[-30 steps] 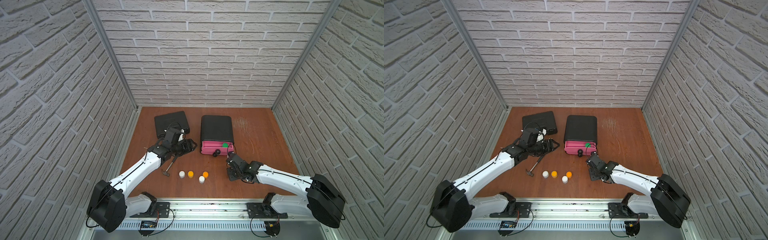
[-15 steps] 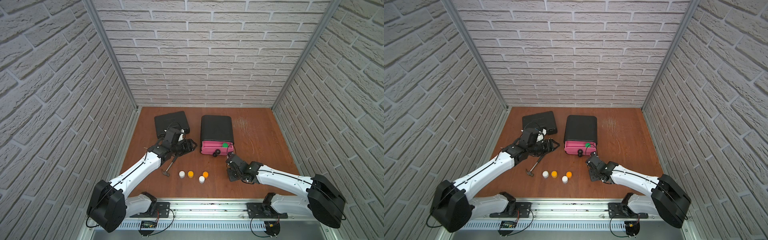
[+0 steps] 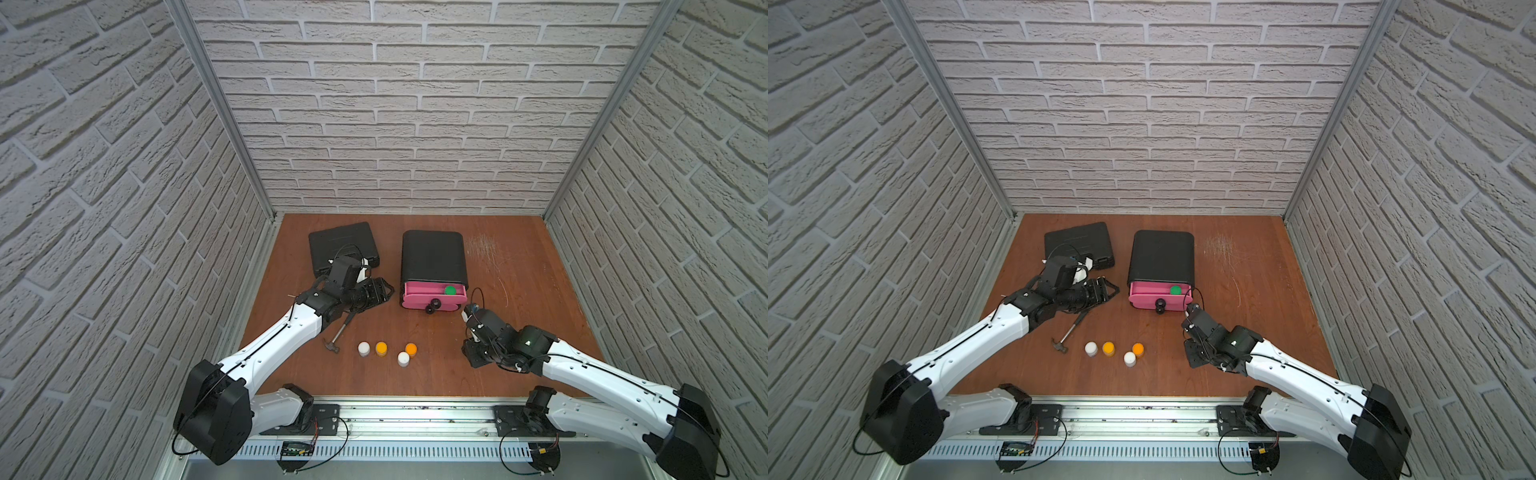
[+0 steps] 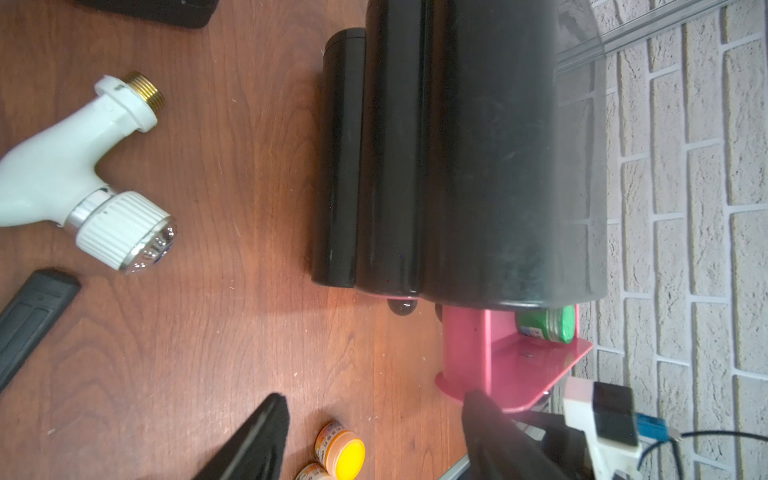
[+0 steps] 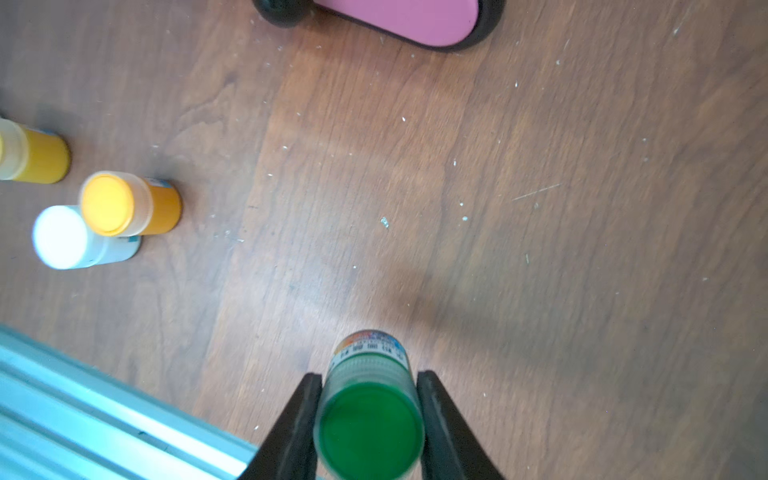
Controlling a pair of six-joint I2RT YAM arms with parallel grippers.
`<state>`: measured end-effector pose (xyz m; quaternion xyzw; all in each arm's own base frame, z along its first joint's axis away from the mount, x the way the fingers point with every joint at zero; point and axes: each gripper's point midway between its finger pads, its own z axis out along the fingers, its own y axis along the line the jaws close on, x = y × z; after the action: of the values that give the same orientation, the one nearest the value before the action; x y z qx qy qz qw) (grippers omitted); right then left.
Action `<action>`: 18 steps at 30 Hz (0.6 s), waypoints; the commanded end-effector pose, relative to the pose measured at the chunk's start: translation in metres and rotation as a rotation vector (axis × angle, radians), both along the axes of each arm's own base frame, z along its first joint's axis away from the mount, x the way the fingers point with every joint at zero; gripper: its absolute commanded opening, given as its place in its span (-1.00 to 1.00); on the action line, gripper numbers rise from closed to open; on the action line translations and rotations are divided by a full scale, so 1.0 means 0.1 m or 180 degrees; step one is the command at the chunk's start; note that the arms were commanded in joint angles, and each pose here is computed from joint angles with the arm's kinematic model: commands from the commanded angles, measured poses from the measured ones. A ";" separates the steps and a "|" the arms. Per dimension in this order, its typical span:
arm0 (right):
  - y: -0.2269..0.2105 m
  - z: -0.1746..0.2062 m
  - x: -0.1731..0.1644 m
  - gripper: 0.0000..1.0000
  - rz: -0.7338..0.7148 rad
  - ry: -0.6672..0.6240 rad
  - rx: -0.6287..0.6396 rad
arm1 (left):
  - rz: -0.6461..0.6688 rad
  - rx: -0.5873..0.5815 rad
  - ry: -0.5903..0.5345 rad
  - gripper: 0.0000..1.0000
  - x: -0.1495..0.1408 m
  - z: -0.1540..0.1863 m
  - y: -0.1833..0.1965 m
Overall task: Put the paint cans in the drawer according to color
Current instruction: Pick up the paint can at the center of the board, then place the paint can in the drawer.
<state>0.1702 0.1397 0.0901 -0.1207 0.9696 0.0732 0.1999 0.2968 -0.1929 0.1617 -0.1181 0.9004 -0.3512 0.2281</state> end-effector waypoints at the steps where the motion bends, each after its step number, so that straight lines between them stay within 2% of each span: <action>1: 0.04 0.29 -0.12 -0.55 0.0042 0.0112 0.0140 | -0.0055 -0.0001 -0.0113 0.45 0.01 0.09 -0.02; 9: 0.15 1.22 -0.03 -0.55 0.0241 -0.0098 0.0273 | -0.0199 -0.0020 -0.0161 0.52 0.05 0.16 -0.21; 12: 0.27 1.61 0.11 -0.54 0.0322 -0.0250 0.0313 | -0.0249 -0.0050 -0.0228 0.52 0.09 0.25 -0.29; 18: 0.66 2.02 0.54 -0.53 0.0396 -0.0446 0.0369 | -0.0303 -0.0074 -0.0286 0.46 0.10 0.30 -0.41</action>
<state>0.2066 0.1899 0.2841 -0.1551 0.9410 0.1427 0.2646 0.3001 -0.2243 0.1787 -0.0807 0.8986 -0.3664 0.2276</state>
